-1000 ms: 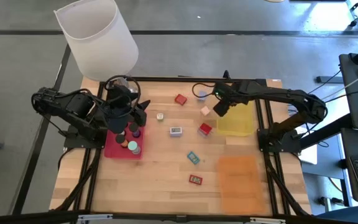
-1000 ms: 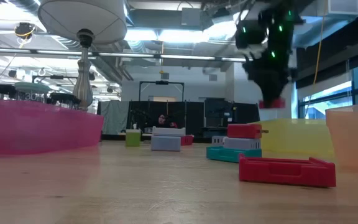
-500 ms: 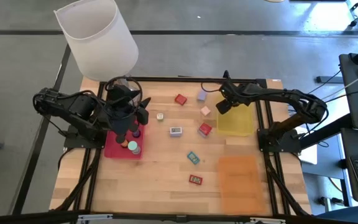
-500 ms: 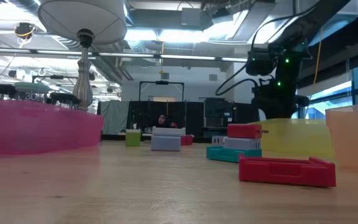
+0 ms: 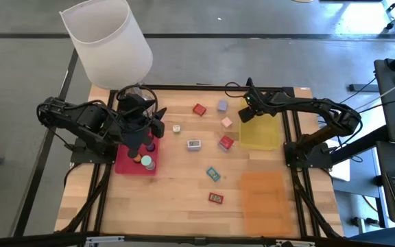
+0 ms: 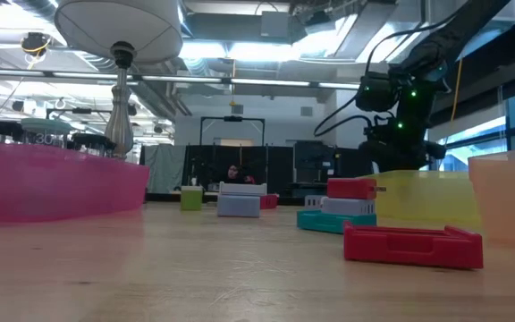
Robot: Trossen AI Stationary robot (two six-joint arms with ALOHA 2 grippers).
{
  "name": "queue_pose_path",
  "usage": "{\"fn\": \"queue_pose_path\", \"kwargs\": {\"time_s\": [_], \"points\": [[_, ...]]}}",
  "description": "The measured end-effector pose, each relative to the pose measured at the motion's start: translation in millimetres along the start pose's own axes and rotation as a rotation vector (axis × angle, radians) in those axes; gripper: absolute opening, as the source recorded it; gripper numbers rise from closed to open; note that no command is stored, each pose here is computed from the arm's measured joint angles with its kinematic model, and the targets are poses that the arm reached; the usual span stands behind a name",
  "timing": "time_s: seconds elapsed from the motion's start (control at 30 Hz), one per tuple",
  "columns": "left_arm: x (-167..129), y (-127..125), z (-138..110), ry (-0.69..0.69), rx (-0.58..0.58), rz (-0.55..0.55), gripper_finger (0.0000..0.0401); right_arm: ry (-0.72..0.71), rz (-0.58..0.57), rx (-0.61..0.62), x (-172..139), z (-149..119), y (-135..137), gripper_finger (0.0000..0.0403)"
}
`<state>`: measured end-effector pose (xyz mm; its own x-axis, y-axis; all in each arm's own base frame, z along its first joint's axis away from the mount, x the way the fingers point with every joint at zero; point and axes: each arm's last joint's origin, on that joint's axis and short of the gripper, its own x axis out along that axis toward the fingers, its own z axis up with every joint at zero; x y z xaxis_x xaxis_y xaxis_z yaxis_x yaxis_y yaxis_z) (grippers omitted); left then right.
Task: Pick & Place Office items
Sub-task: Put the bottom red charger adapter into the yellow bin
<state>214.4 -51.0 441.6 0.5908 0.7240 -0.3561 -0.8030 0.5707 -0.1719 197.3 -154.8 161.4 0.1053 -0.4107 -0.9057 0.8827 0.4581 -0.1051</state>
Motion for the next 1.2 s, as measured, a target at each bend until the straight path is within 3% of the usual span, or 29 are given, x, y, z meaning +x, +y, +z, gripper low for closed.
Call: {"fn": "queue_pose_path", "kwargs": {"time_s": [0.9, 1.2], "points": [[0, 0, 0, 0.001, 0.0, -0.001, 0.0242, 0.011, 0.022, 0.099, 14, 2, 6, 0.0233], [0, 0, 0, 0.001, -0.001, -0.001, 0.0242, 0.007, 0.029, 0.101, 14, 2, 6, 0.0292]]}}
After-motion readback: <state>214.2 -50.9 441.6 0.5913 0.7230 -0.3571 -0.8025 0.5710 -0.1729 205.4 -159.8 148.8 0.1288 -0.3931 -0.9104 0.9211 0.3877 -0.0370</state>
